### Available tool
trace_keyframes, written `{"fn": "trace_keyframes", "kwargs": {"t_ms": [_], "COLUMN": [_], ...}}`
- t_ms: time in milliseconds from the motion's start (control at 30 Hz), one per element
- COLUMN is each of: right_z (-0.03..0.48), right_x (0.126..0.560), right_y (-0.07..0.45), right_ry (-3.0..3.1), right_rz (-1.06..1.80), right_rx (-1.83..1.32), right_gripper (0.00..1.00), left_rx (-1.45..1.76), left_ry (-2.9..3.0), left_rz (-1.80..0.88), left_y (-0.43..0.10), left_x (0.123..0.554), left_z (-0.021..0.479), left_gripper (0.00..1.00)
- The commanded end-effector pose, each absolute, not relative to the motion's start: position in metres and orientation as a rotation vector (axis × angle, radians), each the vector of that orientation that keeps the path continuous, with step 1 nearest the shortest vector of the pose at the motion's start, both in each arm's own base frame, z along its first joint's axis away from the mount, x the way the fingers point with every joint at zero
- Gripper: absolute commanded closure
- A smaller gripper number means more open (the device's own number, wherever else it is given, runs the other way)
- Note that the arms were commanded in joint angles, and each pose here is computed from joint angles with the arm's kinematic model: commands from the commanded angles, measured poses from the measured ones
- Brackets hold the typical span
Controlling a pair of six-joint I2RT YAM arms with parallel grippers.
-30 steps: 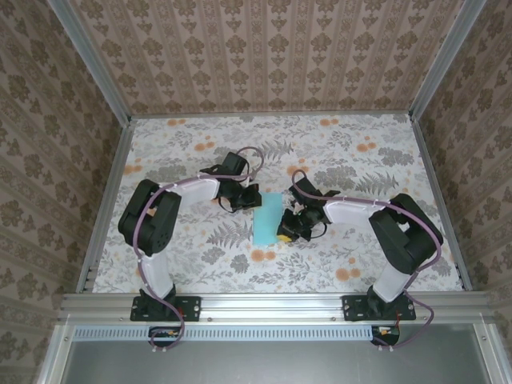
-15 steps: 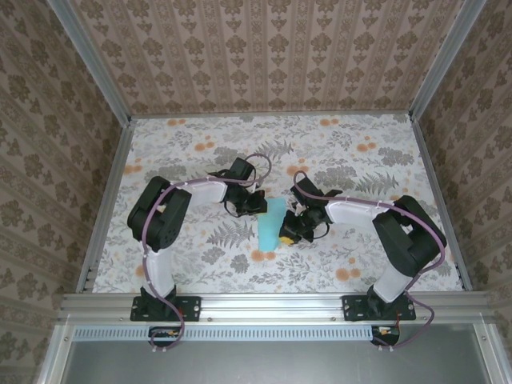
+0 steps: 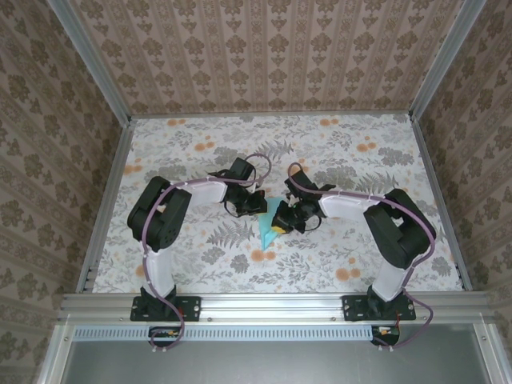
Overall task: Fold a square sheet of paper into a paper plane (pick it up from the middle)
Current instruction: Third fold the triangle at the center of the table.
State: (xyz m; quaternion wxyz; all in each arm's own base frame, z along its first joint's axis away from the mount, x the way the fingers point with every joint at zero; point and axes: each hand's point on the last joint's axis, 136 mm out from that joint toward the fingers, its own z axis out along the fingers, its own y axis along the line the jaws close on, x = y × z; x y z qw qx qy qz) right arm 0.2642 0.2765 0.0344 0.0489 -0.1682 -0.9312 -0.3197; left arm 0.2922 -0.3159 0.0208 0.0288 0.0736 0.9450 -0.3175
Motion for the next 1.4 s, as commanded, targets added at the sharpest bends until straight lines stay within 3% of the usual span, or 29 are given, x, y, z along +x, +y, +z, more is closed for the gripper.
{"fn": "trace_keyframes", "kwargs": {"t_ms": [0,1367], "right_z": [0.032,0.013], "right_x": [0.275,0.271], "right_y": [0.280,0.291], "right_ry": [-2.856,-2.867], "right_rz": [-0.970,-0.918], "right_rx": [-0.535,-0.345], "right_gripper": [0.95,0.95], "left_rx": [0.195,0.186], "left_ry": [3.018,3.020], "left_rz": [-0.900,-0.913], "left_y": [-0.306,-0.307], "left_x": [0.276,0.276], "left_z": [-0.004,-0.003], "left_gripper": [0.98,0.98]}}
